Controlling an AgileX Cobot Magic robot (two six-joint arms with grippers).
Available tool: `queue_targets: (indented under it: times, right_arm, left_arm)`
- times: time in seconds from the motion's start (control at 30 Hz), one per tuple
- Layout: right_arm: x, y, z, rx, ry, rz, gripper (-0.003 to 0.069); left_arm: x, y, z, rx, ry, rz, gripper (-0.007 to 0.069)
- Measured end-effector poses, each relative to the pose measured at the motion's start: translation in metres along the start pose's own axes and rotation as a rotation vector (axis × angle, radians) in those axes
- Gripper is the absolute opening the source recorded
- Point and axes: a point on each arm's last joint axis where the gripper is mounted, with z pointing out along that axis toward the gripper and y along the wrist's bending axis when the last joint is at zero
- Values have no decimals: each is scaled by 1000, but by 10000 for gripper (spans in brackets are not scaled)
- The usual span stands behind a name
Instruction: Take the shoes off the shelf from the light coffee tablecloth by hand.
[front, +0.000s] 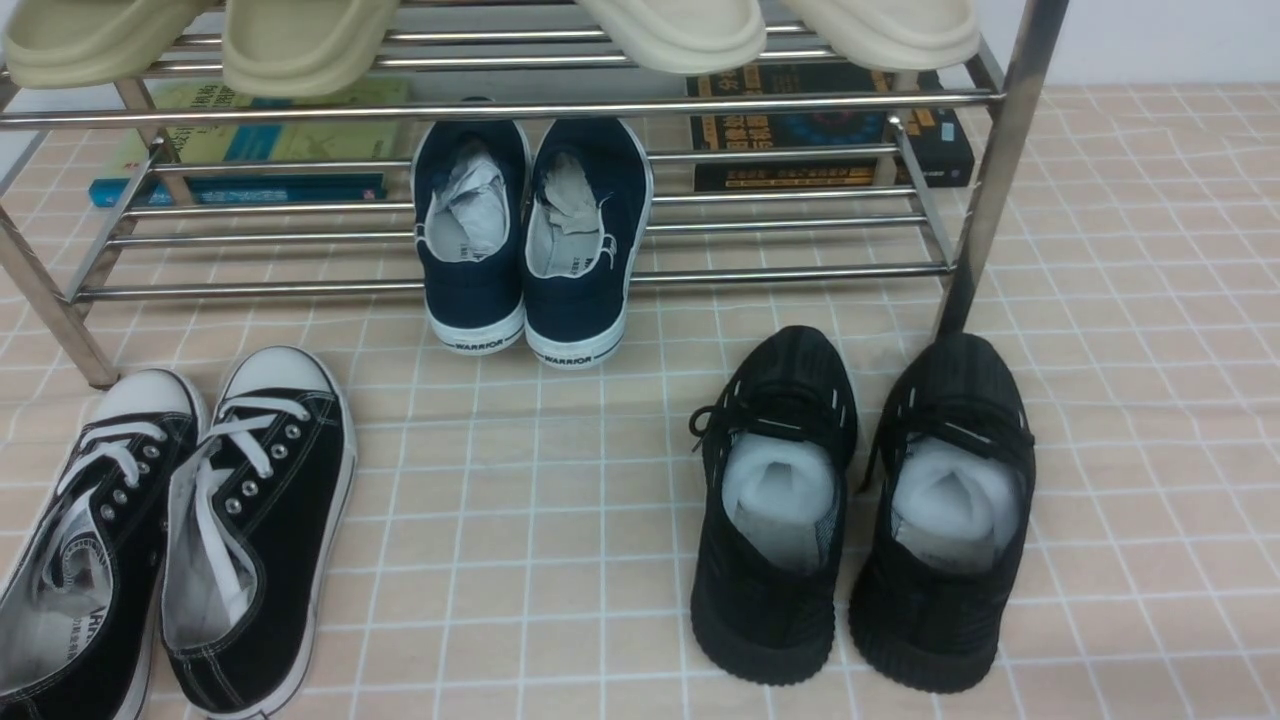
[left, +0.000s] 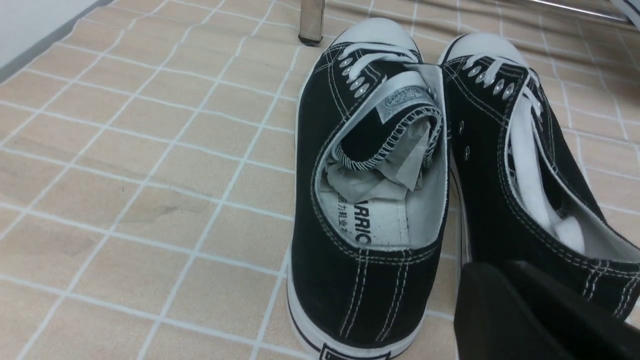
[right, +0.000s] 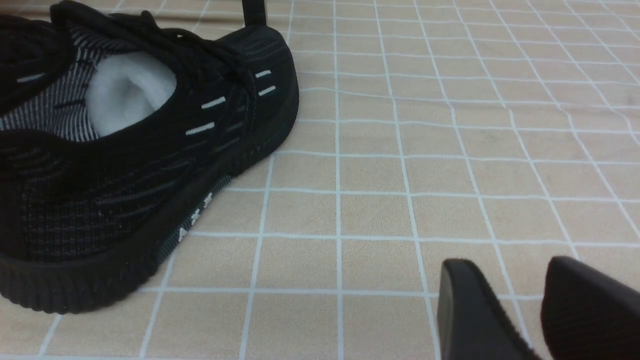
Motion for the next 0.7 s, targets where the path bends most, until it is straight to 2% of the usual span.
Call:
queue_targets:
  times: [0.7]
  right_arm:
    - [0, 0, 0, 0, 0, 0, 240]
  left_arm:
    - [0, 0, 0, -3, 0, 73, 86]
